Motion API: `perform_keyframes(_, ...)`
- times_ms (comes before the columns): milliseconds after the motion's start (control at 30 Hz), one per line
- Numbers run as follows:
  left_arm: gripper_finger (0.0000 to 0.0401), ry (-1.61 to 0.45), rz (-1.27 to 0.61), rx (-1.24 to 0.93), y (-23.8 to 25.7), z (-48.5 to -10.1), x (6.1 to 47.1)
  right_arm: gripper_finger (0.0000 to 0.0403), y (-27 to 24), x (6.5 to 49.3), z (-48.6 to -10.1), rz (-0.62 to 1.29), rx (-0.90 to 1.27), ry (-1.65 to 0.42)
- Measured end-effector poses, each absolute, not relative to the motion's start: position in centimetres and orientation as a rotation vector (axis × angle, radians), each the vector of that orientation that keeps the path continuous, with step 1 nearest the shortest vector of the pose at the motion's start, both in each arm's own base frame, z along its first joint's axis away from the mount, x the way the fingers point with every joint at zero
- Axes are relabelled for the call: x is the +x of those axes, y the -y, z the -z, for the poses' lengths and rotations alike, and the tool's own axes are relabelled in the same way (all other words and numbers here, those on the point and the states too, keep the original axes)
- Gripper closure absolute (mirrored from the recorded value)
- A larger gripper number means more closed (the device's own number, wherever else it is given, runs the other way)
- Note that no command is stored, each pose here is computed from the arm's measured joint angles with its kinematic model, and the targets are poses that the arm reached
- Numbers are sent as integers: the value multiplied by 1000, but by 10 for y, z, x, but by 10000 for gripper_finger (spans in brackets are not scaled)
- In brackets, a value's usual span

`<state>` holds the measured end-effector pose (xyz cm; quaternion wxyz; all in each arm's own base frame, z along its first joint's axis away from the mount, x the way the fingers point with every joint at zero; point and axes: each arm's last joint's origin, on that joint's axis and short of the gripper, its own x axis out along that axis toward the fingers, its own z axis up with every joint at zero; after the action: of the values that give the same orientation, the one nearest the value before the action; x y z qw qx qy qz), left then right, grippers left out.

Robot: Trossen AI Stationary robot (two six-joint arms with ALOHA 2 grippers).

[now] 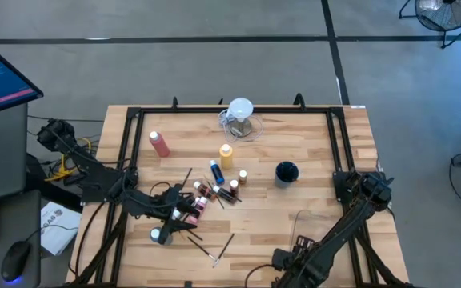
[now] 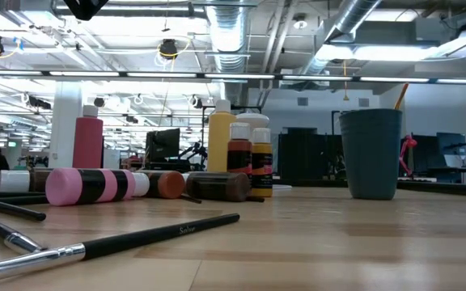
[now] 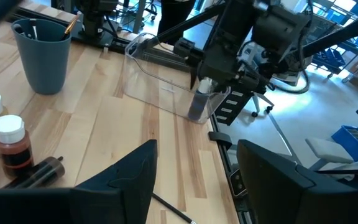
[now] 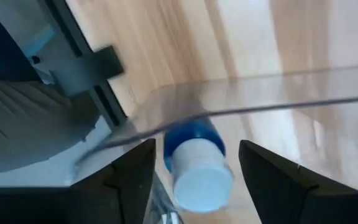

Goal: Pick & Place Paint Supplies
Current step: Put the right small blue paint bottle into the transparent bin, then put the small yellow paint bottle into the transparent bin

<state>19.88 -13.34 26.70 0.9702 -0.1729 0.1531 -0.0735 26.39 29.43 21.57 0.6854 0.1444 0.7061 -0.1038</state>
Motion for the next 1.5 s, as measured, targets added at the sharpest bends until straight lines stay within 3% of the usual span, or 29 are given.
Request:
perform_keyframes(500,192,-310,148,-349,133,-267,199,203,-275,282,-270,240,224,-1496)
perform_keyframes(1333,192,-309,148,-349,133,-267,199,215,-255,305,-274,220,153,-1402)
perform_keyframes(1500,192,-306,149,-351,134,-267,199,227,-252,316,-276,284,31,-1186)
